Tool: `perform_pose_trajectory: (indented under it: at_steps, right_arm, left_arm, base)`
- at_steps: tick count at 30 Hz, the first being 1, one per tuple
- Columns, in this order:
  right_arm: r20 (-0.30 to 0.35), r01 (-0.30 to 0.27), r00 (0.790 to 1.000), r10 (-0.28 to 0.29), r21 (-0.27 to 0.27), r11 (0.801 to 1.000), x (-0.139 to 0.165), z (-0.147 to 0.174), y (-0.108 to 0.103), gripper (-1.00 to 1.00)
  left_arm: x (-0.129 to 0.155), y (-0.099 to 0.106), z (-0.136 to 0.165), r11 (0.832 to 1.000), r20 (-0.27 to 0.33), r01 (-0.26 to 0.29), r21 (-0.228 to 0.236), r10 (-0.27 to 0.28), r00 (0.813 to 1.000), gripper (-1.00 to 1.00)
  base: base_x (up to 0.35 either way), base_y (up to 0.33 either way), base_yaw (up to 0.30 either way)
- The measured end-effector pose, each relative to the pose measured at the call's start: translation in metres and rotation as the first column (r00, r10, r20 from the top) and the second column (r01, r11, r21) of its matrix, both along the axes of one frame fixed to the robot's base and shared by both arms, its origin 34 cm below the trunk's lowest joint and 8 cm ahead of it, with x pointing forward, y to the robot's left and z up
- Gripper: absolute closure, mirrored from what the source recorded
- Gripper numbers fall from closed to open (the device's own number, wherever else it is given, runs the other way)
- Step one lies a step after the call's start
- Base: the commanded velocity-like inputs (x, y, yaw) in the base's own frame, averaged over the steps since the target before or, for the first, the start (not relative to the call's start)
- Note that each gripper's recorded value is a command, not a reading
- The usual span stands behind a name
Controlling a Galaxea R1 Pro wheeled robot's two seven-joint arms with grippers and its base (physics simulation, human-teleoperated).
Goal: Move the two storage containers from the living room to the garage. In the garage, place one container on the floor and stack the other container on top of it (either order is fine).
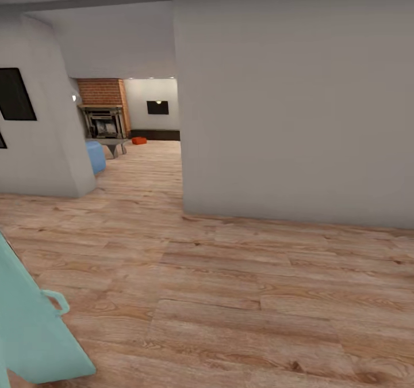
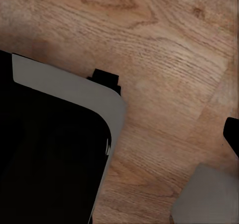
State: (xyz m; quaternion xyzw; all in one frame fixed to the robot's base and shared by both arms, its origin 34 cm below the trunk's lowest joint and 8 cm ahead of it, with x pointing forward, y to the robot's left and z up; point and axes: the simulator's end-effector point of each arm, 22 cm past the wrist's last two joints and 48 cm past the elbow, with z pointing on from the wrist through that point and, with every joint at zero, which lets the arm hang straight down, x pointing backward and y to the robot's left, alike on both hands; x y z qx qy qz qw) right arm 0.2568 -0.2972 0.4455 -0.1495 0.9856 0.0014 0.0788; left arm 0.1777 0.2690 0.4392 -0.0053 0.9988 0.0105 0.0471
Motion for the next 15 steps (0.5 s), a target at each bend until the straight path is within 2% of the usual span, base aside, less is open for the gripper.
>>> perform_pose_trajectory:
  at_steps: [15]
  right_arm:
    - [0.000,0.000,1.000,0.000,0.000,1.000,0.0000,0.0000,-0.0001,-1.00]
  left_arm:
    - [-0.0003,0.0001,0.0000,1.000,0.000,0.000,0.001,0.000,1.000,-1.00]
  base:
    - [0.323,0.000,0.000]
